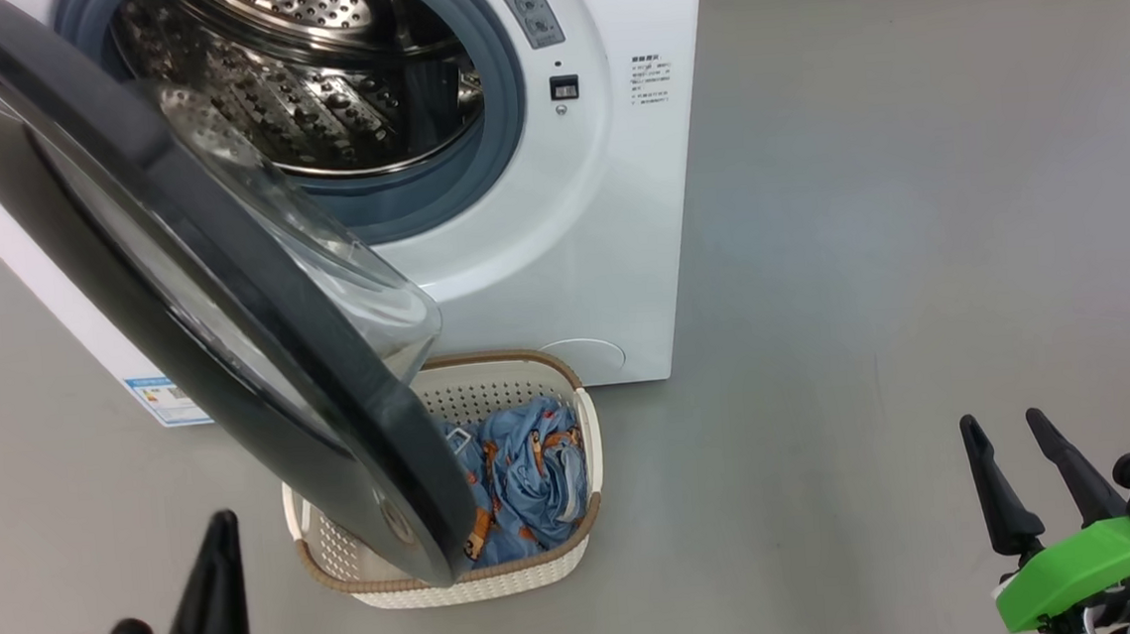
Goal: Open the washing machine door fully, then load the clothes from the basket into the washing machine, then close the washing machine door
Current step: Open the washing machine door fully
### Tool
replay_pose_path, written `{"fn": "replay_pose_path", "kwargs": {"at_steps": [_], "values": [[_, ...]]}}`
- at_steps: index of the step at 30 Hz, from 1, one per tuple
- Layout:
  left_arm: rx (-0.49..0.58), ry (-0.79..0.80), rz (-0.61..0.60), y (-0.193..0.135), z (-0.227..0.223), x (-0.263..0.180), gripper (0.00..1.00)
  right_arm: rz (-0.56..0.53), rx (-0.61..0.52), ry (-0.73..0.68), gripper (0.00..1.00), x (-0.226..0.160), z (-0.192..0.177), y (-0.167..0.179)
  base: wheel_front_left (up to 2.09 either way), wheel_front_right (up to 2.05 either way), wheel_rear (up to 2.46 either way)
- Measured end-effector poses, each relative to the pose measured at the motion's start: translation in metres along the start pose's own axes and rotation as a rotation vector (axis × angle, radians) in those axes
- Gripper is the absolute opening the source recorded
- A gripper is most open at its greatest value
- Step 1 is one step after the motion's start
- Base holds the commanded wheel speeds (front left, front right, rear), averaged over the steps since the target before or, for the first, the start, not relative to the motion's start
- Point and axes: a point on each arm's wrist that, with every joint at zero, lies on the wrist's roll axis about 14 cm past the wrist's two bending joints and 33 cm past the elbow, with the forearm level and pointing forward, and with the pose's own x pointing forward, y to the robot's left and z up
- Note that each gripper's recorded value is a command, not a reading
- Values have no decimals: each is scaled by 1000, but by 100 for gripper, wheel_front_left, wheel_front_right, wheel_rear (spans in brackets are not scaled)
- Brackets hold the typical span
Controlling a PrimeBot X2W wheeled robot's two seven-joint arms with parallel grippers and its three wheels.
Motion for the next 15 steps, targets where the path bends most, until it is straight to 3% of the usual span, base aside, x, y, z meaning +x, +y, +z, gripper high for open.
{"fn": "replay_pose_path", "kwargs": {"at_steps": [9,15], "values": [[34,-250,-40,-14,80,10,0,5,0,7,100,-3,-2,2,0,0,0],[-12,-447,-191,-66,140,2,0,8,1,-1,100,-1,0,3,0,0,0]]}}
